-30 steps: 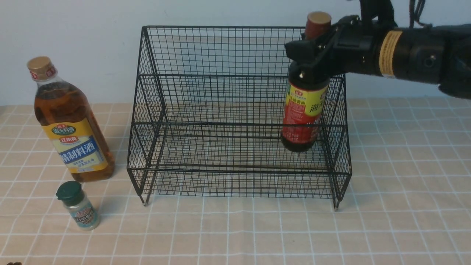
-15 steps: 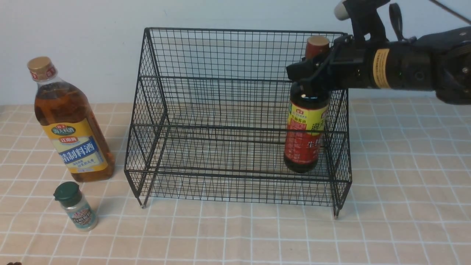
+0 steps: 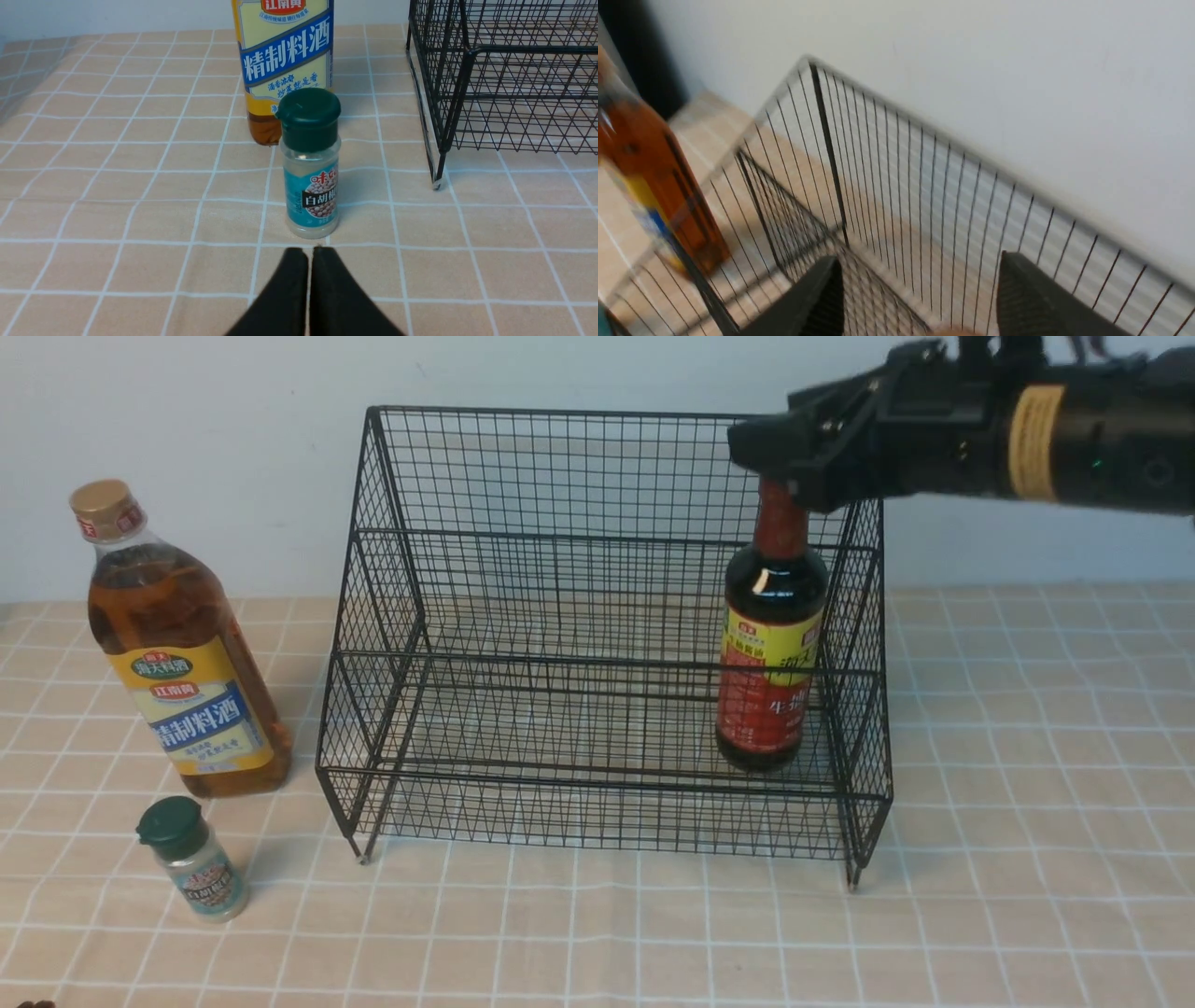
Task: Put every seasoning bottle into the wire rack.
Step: Use the left arm to grab the condiment bottle closest to it
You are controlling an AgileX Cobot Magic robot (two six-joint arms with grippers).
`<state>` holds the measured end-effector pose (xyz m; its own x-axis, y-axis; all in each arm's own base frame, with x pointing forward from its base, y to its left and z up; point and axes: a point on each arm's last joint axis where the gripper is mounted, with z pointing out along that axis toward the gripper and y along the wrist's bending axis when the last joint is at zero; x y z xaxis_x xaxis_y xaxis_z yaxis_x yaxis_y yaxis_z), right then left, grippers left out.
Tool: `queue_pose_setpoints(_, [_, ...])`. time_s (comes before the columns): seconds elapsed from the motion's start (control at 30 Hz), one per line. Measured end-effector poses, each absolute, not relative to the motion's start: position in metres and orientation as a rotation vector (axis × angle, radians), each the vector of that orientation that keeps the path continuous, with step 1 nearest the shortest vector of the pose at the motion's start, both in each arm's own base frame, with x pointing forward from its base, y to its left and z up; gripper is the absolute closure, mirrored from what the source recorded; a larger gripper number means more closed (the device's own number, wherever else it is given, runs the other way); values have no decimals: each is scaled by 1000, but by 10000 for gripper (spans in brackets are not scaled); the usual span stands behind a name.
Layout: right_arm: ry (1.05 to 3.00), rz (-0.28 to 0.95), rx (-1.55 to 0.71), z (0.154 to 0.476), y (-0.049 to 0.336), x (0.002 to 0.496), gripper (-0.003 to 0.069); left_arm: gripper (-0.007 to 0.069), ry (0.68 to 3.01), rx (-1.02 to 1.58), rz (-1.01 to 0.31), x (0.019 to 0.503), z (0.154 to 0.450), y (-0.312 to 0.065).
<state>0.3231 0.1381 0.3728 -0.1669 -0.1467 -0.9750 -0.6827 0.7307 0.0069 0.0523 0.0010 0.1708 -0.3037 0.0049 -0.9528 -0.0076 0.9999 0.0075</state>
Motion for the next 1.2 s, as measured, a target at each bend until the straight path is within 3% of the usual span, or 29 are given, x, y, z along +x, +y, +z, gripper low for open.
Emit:
queue_pose_setpoints(0.13, [1578,571,-634,420,128,285,277,632,1879,-2,12,52,171,1])
queue_pose_setpoints(0.17, [1536,652,-689,431,125,274,294,632,1879,-2,12,52,171,1])
queue_pose_setpoints(0.23, [1524,603,-598,442,122,262,328,632,1879,-2,12,52,171,1])
queue_pose_setpoints(0.33, [1434,636,-588,470,113,227,505,632,1879,-2,12,52,171,1])
queue_pose_setpoints(0.37, [1428,638,-594,471,113,225,515,632,1879,-2,12,52,171,1])
queue_pose_setpoints(0.4, [1385,624,-627,479,111,213,594,632,1879,-2,12,52,171,1])
queue_pose_setpoints(0.43, [1356,596,-658,482,110,206,627,632,1879,-2,12,52,171,1])
queue_pose_setpoints(0.63, [1161,34,-762,486,86,191,670,632,1879,-2,12,52,171,1])
queue_pose_setpoints(0.67, [1161,-2,-744,487,83,191,670,632,1879,-2,12,52,171,1])
queue_pose_setpoints(0.73, [1150,-259,-662,487,64,188,669,632,1879,-2,12,52,171,1])
queue_pose_setpoints(0.8, [1201,-335,-496,489,47,184,669,632,1879,-2,12,52,171,1])
queue_pose_setpoints(0.87, [1300,-320,-256,488,28,180,669,632,1879,-2,12,52,171,1])
queue_pose_setpoints(0.93, [1538,-216,126,472,4,167,671,632,1879,-2,12,52,171,1])
queue_pose_setpoints(1.0, [1718,-144,254,455,0,160,671,632,1879,-2,12,52,171,1])
queue_pose_setpoints(1.1, [2025,-35,229,427,10,153,671,632,1879,-2,12,52,171,1])
queue_pose_setpoints(1.2, [2156,265,50,417,38,151,671,632,1879,-2,12,52,171,1])
